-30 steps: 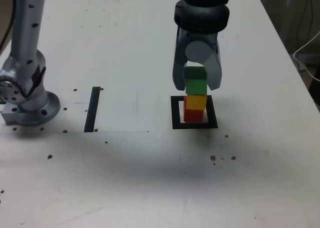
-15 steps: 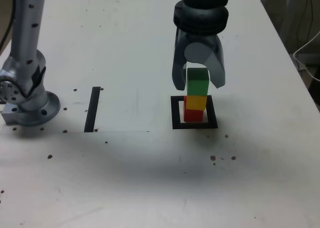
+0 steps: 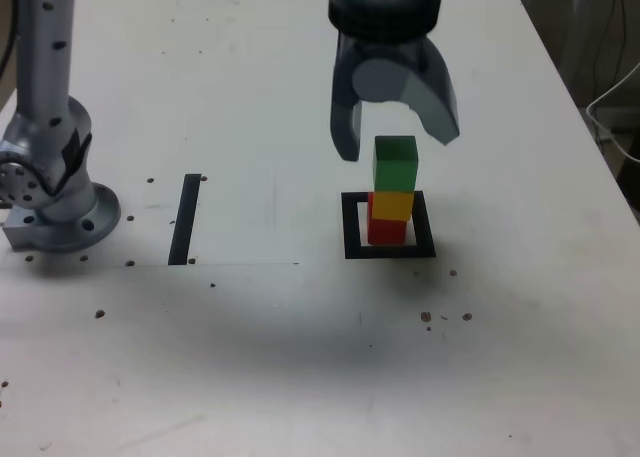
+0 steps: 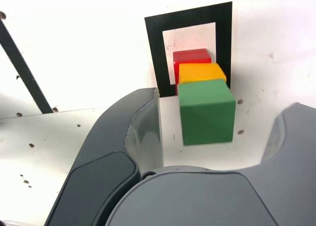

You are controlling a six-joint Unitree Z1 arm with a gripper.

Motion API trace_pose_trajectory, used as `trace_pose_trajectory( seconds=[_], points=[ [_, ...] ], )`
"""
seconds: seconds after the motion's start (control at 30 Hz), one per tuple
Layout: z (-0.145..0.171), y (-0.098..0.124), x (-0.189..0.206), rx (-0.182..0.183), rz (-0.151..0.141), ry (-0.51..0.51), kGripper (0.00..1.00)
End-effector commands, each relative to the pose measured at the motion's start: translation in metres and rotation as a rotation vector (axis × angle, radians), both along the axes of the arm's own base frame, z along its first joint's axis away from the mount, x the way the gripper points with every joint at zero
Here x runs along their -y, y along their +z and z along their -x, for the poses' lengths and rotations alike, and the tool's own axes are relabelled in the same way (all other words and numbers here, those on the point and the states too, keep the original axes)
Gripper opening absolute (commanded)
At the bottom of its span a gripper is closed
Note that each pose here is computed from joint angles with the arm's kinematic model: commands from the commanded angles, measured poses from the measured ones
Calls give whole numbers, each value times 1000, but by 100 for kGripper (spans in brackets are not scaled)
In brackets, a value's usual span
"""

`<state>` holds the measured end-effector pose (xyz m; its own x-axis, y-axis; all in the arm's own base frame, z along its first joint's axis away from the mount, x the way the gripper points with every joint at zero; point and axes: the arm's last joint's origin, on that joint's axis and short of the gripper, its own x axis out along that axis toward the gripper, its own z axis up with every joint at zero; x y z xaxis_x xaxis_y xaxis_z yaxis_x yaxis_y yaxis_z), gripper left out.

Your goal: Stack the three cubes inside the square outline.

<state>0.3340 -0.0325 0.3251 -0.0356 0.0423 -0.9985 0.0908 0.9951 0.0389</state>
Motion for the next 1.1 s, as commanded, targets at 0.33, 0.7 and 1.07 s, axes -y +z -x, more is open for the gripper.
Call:
trace_pose_trajectory(
  seconds=[0.33,0.7,1.07],
  points=[
    [60,21,-3,11,-5,-39,99],
    [113,-19,-10,-149,5,-44,99],
    [135,-56,-13,-205,11,-43,99]
  ],
)
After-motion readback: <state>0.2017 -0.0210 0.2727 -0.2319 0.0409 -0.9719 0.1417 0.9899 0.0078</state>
